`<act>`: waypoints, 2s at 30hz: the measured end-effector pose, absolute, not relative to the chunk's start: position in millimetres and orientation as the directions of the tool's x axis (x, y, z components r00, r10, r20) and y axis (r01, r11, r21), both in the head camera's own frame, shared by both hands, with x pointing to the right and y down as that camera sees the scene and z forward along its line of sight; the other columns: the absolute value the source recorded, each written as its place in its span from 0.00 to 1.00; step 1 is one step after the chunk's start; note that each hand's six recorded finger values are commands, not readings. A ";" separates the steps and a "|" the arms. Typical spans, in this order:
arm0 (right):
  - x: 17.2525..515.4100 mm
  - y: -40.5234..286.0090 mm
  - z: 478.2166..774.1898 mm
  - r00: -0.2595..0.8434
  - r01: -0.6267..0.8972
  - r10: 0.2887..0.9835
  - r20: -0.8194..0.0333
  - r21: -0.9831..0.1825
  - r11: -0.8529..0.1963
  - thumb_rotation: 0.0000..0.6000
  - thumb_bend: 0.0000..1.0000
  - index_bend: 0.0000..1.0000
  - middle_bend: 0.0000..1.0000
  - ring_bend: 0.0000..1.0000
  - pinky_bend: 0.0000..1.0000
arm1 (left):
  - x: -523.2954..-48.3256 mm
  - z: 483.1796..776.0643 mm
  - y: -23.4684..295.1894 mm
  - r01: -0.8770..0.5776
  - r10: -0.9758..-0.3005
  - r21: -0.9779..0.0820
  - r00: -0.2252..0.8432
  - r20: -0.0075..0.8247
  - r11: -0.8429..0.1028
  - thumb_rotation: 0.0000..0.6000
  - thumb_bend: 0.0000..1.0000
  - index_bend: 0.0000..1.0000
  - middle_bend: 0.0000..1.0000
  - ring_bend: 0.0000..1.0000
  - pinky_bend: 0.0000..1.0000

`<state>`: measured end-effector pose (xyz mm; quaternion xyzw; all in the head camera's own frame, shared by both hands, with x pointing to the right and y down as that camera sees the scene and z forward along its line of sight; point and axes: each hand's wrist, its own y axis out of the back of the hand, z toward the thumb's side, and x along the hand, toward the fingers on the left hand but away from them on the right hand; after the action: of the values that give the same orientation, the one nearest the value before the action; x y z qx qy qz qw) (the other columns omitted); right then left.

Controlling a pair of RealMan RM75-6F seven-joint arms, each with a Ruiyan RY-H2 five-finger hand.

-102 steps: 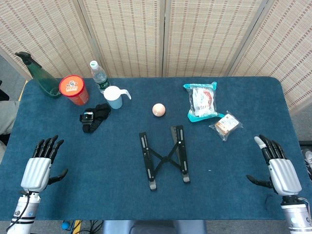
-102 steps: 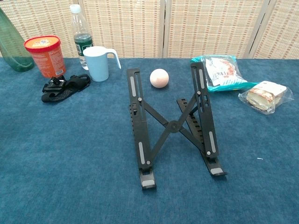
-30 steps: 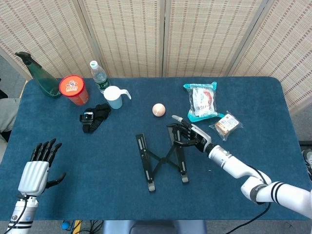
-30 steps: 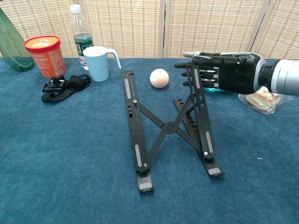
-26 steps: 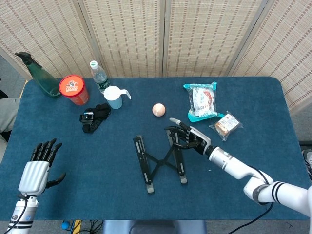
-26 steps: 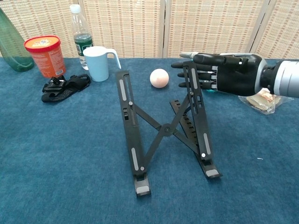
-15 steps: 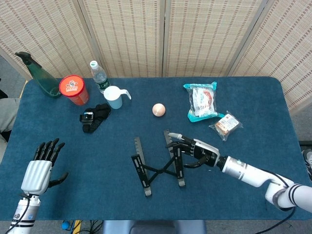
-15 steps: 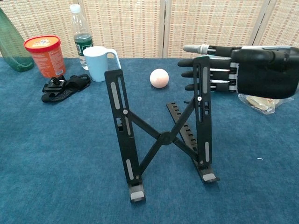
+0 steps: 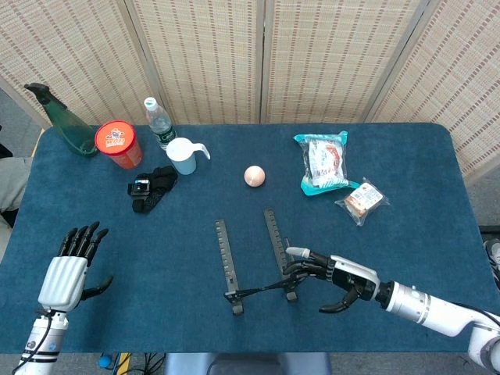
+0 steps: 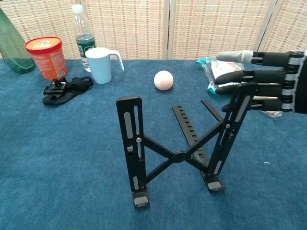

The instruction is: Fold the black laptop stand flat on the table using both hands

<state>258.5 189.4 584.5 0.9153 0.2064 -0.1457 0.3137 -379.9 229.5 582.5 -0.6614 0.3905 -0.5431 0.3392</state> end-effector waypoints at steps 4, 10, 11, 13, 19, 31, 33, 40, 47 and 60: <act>263.8 197.9 577.7 0.868 0.474 0.285 -0.406 0.508 -0.719 1.00 0.11 0.02 0.22 0.06 0.14 | -381.6 582.1 230.5 -0.151 -0.885 -0.873 0.100 0.454 -0.464 1.00 0.19 0.09 0.01 0.00 0.00; 267.8 206.0 568.0 0.866 0.481 0.299 -0.401 0.503 -0.718 1.00 0.11 0.02 0.22 0.06 0.14 | -383.0 582.1 231.5 -0.156 -0.886 -0.873 0.098 0.452 -0.462 1.00 0.19 0.09 0.01 0.00 0.00; 268.1 206.4 567.3 0.865 0.482 0.301 -0.401 0.501 -0.718 1.00 0.11 0.02 0.22 0.06 0.14 | -383.1 582.2 231.5 -0.155 -0.887 -0.873 0.098 0.452 -0.462 1.00 0.19 0.09 0.01 0.00 0.00; 268.6 205.9 566.8 0.861 0.490 0.310 -0.402 0.495 -0.718 1.00 0.11 0.02 0.22 0.06 0.14 | -383.1 582.1 231.4 -0.156 -0.887 -0.873 0.099 0.451 -0.462 1.00 0.19 0.09 0.01 0.00 0.00; 269.2 198.0 573.4 0.832 0.536 0.354 -0.426 0.456 -0.711 1.00 0.06 0.02 0.21 0.06 0.14 | -382.9 582.1 230.9 -0.156 -0.888 -0.874 0.102 0.448 -0.459 1.00 0.19 0.09 0.01 0.00 0.00; 245.2 186.4 603.9 0.817 0.543 0.338 -0.466 0.429 -0.722 1.00 0.00 0.01 0.18 0.06 0.01 | -386.9 579.7 233.0 -0.152 -0.890 -0.877 0.088 0.448 -0.457 1.00 0.19 0.09 0.01 0.00 0.00; 239.4 185.5 609.5 0.820 0.536 0.329 -0.468 0.429 -0.727 1.00 0.00 0.01 0.18 0.06 0.00 | -387.4 579.7 233.4 -0.151 -0.889 -0.876 0.086 0.449 -0.458 1.00 0.19 0.09 0.01 0.00 0.00; 227.9 187.2 623.6 0.827 0.517 0.295 -0.478 0.443 -0.732 1.00 0.00 0.01 0.18 0.06 0.00 | -388.7 579.2 234.1 -0.148 -0.889 -0.877 0.081 0.451 -0.458 1.00 0.19 0.09 0.01 0.00 0.00; 227.6 196.5 628.8 0.833 0.507 0.267 -0.485 0.474 -0.720 1.00 0.00 0.01 0.18 0.06 0.00 | -387.5 580.3 233.9 -0.148 -0.888 -0.875 0.085 0.453 -0.461 1.00 0.19 0.09 0.01 0.00 0.00; 234.4 215.5 643.5 0.820 0.528 0.224 -0.526 0.546 -0.650 1.00 0.00 0.00 0.18 0.06 0.01 | -386.5 581.8 234.0 -0.148 -0.885 -0.873 0.089 0.456 -0.465 1.00 0.19 0.09 0.01 0.00 0.00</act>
<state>234.4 215.5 643.5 0.8836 0.2128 -0.2109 0.3599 -386.5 234.0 581.8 -0.6568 0.3933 -0.5486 0.3361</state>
